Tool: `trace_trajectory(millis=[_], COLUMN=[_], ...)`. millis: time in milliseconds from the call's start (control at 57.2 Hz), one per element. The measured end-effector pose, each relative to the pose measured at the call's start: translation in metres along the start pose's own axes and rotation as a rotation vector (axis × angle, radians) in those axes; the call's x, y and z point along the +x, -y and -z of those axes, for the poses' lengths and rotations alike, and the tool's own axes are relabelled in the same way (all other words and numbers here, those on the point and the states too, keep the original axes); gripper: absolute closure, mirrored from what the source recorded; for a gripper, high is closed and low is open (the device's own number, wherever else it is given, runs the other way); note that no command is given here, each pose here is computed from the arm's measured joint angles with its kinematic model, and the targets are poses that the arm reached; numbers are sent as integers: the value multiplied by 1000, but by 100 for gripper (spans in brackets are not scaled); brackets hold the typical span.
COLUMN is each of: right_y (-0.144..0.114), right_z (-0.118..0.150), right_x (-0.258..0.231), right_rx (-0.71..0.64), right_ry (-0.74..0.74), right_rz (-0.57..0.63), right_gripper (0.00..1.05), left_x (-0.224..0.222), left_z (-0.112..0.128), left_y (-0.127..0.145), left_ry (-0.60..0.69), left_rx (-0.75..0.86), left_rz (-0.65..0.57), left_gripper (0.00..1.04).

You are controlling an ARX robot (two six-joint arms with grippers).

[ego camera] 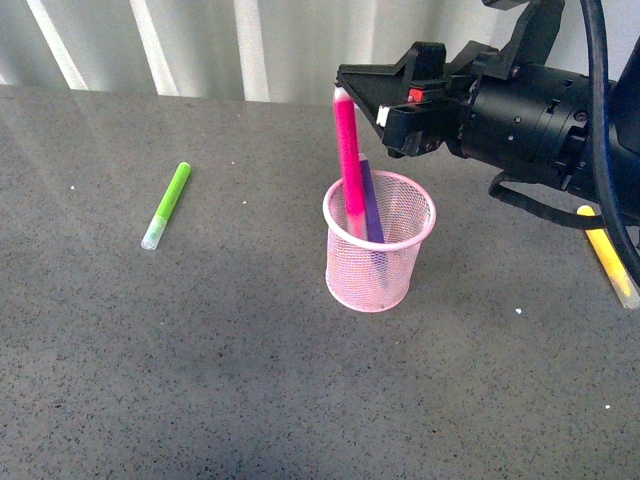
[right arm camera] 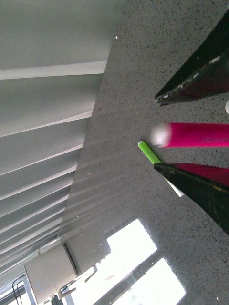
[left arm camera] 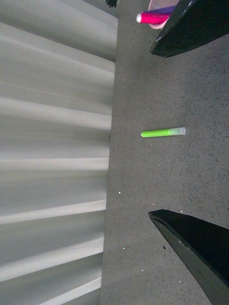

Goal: Insert purple and pink pens into pink cup

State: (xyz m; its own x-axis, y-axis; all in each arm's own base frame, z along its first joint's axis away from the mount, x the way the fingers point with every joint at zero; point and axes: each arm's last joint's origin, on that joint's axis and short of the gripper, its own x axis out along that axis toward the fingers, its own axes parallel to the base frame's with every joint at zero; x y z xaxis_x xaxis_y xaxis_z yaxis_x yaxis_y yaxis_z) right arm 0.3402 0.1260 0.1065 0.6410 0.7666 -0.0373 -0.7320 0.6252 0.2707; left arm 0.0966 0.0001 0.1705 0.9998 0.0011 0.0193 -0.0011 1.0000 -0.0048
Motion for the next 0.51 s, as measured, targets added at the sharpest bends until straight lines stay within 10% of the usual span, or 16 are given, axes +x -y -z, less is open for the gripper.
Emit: trace_trajectory(millis=[262,507], right_y=[0,11], right_z=[-13,-65], right_x=[-3,-27], right_rx=[-13,-54], right_ry=[31,139], right_rz=[32,281], right_gripper=[7,7], left_x=[0,0], left_z=[0,0], left_y=[0,0], left_ry=[0,0], left_rx=[0,0], left_rz=[0,0], left_gripper=[7,7])
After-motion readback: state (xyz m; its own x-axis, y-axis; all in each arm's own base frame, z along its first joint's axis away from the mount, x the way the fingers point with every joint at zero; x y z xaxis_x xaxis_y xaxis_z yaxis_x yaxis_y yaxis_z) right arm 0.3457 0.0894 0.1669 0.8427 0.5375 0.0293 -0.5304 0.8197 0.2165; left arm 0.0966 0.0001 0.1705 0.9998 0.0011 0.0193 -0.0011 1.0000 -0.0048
